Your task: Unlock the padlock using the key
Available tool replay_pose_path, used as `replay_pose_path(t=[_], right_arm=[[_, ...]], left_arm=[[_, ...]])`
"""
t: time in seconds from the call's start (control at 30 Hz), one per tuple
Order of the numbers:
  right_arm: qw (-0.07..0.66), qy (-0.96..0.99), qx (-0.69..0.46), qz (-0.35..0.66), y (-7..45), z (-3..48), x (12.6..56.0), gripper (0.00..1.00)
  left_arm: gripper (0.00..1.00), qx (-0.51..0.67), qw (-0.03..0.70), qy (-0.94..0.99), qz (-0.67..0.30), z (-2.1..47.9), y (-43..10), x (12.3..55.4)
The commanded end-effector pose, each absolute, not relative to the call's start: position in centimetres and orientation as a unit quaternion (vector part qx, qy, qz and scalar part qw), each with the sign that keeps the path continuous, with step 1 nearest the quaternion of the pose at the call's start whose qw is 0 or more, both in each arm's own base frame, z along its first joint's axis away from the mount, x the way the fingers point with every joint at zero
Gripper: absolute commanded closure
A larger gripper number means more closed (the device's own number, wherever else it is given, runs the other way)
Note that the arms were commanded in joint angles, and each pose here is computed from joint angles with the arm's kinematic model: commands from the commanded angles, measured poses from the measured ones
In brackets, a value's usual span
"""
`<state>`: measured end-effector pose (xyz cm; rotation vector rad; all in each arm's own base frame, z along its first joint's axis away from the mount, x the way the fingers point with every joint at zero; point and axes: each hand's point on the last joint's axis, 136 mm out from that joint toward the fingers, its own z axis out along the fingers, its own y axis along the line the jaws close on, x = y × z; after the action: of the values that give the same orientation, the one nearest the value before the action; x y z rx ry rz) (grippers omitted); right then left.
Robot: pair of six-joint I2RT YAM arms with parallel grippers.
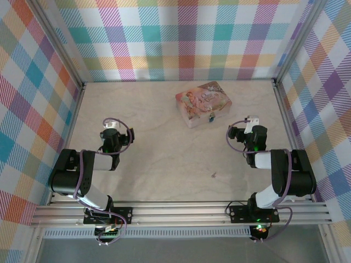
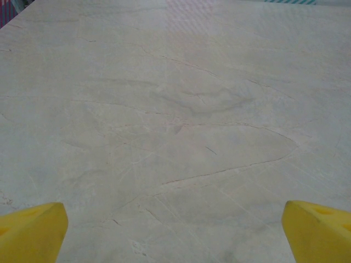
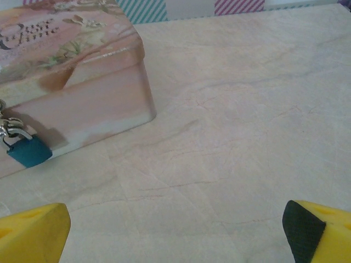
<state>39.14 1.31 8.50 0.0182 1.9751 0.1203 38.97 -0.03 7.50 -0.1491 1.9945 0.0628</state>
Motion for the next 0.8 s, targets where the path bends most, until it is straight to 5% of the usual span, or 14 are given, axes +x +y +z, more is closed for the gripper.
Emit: replay_pose_path(t=[0.0,0.33,0.77], right_arm=[[0.563,0.825,0.022,0.038,0.7,10.9,39.4,0.0],[0.498,0.861,0.059,0.084,1.6,15.5,37.5,0.0],[0.41,0.878,0.111,0.221,5.5,20.5,32.1,0.04]], left_arm=[[0.0,-0.081,0.559,0.825,0.029,10.5,0.6,38.9],[0.0,-0.121,0.543,0.829,-0.06,17.8,-1.1,37.6],[0.0,-0.205,0.434,0.832,-0.279,19.2,-7.6,36.3]])
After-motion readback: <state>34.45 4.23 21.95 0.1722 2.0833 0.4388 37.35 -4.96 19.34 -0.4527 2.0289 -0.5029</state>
